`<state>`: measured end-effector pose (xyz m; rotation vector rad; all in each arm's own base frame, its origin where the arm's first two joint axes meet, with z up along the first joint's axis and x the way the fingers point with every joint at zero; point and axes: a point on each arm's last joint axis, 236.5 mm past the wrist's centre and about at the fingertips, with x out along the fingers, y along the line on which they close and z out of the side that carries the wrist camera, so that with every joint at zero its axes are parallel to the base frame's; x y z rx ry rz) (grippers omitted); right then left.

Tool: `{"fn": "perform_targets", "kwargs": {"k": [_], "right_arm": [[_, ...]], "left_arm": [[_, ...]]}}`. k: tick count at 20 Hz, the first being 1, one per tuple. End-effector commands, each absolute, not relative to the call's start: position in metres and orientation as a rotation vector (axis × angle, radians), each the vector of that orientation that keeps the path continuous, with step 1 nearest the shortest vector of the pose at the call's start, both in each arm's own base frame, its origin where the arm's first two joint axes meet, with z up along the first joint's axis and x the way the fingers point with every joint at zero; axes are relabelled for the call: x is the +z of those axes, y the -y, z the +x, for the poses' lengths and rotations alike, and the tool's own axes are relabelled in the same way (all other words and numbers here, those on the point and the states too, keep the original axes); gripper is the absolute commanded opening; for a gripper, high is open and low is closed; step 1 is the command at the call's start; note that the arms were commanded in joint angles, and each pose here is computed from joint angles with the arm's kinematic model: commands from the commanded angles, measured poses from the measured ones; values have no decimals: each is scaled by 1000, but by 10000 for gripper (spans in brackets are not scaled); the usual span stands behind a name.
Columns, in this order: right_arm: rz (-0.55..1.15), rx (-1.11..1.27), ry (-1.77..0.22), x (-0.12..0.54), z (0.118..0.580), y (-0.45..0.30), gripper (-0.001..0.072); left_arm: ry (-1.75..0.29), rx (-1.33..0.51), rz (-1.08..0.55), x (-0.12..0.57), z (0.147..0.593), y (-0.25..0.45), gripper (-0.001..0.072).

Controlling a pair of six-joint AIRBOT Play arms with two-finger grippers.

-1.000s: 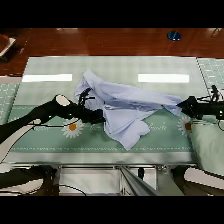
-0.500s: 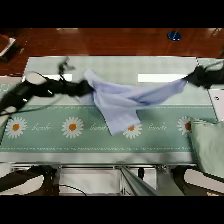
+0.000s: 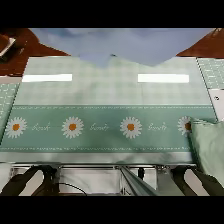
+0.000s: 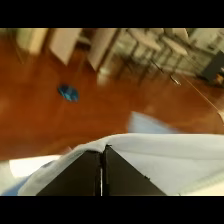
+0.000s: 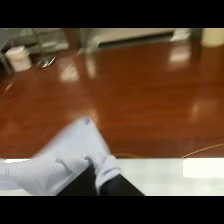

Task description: Fold the shirts.

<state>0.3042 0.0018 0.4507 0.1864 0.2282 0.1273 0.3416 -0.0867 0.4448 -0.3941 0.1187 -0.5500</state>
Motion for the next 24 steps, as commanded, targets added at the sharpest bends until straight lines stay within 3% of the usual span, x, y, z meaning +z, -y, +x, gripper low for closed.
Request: {"fn": "perform_targets", "kwargs": {"k": [1, 7, 11, 18, 24], "right_arm": [[89, -18, -128, 481, 225, -1, 15], [30, -104, -131, 473, 157, -9, 15], [63, -42, -227, 444, 157, -23, 15], [232, 150, -529, 331, 224, -38, 15], [495, 281, -732, 192, 341, -23, 15]], "left_arm": [[66, -473, -202, 501, 259, 88, 22], [161, -242, 65, 511, 181, 72, 21], [25, -348, 89, 470, 183, 87, 22], [-299, -359, -32, 343, 283, 74, 22], [-570, -311, -218, 208, 410, 56, 22]]}}
